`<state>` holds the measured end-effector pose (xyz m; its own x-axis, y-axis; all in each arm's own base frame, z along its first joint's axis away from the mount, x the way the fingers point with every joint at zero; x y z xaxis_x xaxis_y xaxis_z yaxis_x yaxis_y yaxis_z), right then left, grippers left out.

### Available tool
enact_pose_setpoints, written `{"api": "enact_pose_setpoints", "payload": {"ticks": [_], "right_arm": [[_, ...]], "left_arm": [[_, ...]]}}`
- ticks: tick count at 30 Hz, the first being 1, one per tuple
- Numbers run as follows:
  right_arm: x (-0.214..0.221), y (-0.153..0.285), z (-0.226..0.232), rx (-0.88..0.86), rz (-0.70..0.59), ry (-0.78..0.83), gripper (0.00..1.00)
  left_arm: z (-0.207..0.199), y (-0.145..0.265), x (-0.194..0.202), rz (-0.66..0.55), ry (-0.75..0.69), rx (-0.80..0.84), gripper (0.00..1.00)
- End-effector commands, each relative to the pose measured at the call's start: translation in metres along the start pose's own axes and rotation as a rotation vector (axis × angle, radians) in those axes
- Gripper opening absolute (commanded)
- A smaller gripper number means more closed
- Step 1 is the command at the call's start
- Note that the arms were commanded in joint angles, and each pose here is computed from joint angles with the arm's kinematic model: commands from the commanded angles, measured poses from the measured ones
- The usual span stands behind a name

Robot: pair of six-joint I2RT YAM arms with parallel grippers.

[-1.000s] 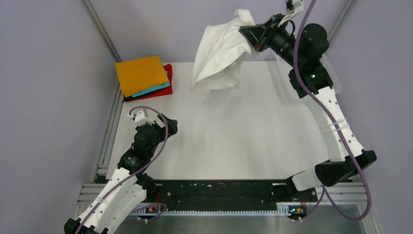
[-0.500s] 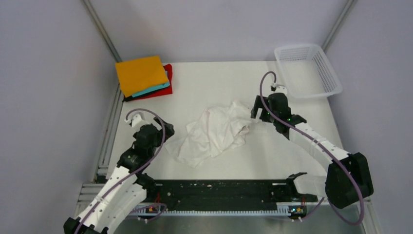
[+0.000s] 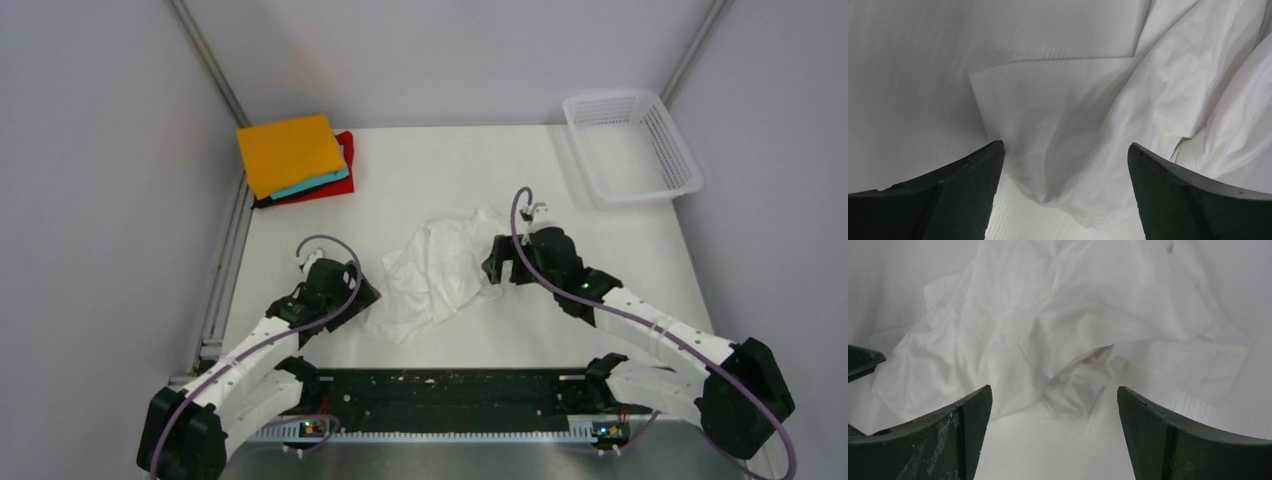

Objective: Fold and stack the t-shirts
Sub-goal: Move the tshirt to the center of the board, then flatten out the tshirt

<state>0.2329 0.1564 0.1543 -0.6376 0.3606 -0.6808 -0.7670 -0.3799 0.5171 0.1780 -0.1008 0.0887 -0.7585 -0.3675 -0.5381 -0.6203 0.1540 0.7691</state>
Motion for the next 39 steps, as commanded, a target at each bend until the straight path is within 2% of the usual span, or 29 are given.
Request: {"api": "enact_pose_setpoints", "payload": {"ticks": [1,6,8,10,12,13,14,17,19,24,27,34,39], "right_arm": [[0.030,-0.010,0.042,-0.129,0.045,0.109,0.92],[0.047,-0.035,0.061,-0.101,0.034,0.134,0.86],[0.054,-0.047,0.062,-0.060,0.037,0.148,0.80],[0.058,-0.057,0.060,-0.011,0.032,0.138,0.69],[0.061,-0.065,0.057,0.021,0.024,0.123,0.43],[0.062,-0.066,0.056,0.026,0.026,0.122,0.34],[0.061,-0.066,0.056,0.033,0.022,0.122,0.26],[0.047,-0.059,0.058,0.051,-0.026,0.123,0.08],[0.033,-0.048,0.058,0.072,-0.077,0.123,0.00],[-0.014,-0.005,0.050,0.152,-0.265,0.117,0.00],[-0.048,0.030,0.054,0.126,-0.376,0.114,0.00],[-0.122,0.144,0.090,-0.177,-0.580,0.103,0.00],[-0.155,0.222,0.114,-0.400,-0.629,0.119,0.00]], "left_arm": [[-0.016,-0.006,0.009,0.033,-0.009,0.126,0.97],[-0.024,-0.020,0.021,0.115,-0.041,0.141,0.89],[-0.025,-0.027,0.025,0.139,-0.047,0.136,0.81],[-0.027,-0.032,0.026,0.155,-0.059,0.126,0.68],[-0.027,-0.036,0.025,0.160,-0.074,0.104,0.40],[-0.026,-0.036,0.023,0.158,-0.075,0.085,0.17],[-0.025,-0.036,0.020,0.146,-0.075,0.065,0.02],[-0.025,-0.030,0.004,0.079,-0.082,0.017,0.00],[-0.028,-0.022,-0.012,0.008,-0.074,0.001,0.00],[-0.039,0.017,-0.064,-0.231,-0.028,-0.011,0.00],[-0.050,0.050,-0.098,-0.378,-0.021,0.019,0.00],[-0.081,0.156,-0.161,-0.661,-0.050,0.202,0.00],[-0.080,0.250,-0.186,-0.910,-0.034,0.343,0.00]]}}
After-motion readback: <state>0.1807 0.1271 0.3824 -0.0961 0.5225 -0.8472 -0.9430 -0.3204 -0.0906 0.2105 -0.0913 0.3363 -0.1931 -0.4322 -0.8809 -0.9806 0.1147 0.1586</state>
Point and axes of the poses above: each gripper's point midway between its finger pads, its own y axis back along the fingers, its own z axis along the line the jaws close on, x = y × z, the point moved 5 cm from there along y, back along the fingers, and after that the axes turned 15 degrees about -y, right-handed, at the moved point
